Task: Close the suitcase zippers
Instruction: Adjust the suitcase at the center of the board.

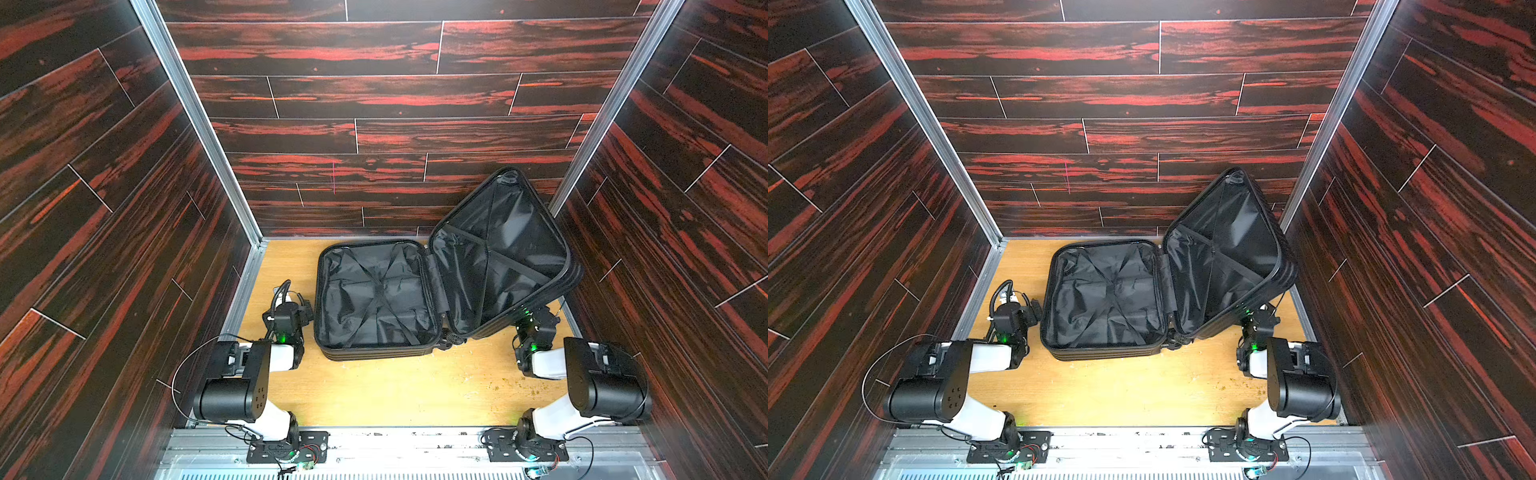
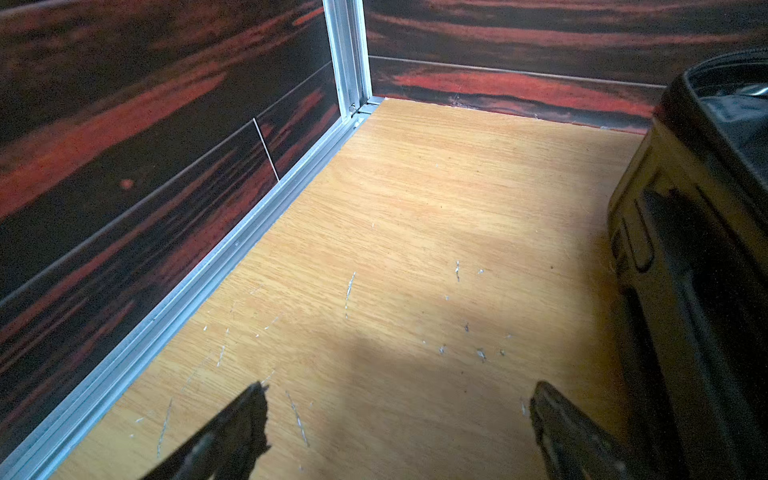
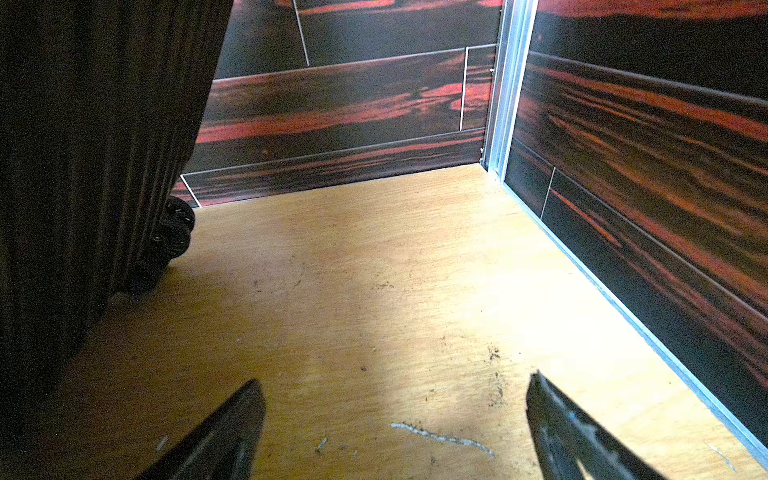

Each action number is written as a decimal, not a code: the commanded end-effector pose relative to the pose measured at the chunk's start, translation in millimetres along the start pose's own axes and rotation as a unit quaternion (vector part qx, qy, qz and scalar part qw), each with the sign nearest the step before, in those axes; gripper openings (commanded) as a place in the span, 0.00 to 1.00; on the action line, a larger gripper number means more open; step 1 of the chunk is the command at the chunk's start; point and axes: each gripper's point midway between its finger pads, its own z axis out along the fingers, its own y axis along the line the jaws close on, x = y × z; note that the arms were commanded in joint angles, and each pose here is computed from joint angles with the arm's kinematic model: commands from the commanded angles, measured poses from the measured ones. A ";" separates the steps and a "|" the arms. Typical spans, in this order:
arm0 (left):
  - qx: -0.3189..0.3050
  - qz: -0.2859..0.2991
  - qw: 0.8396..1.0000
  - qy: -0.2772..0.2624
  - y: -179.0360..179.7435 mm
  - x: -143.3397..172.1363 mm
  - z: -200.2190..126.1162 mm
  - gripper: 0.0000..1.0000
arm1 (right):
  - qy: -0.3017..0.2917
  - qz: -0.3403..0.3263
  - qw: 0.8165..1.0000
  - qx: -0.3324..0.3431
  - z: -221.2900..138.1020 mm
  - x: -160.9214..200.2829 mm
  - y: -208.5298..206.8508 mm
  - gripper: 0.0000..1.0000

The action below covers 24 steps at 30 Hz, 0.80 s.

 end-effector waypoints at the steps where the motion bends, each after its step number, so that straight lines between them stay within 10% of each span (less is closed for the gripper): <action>1: 0.006 -0.005 1.000 -0.017 -3.1 -15.1 -1.3 1.00 | -0.005 0.003 1.000 0.000 -0.4 -1.9 0.9 0.99; 19: 0.004 -0.007 1.000 -0.018 -2.1 -15.5 -1.7 1.00 | -0.004 0.003 1.000 0.000 -0.6 -1.4 0.9 0.99; 24: -0.089 -0.066 0.992 -0.064 37.6 -34.4 -25.9 1.00 | -0.005 0.003 1.000 0.000 -1.0 -1.6 1.3 0.99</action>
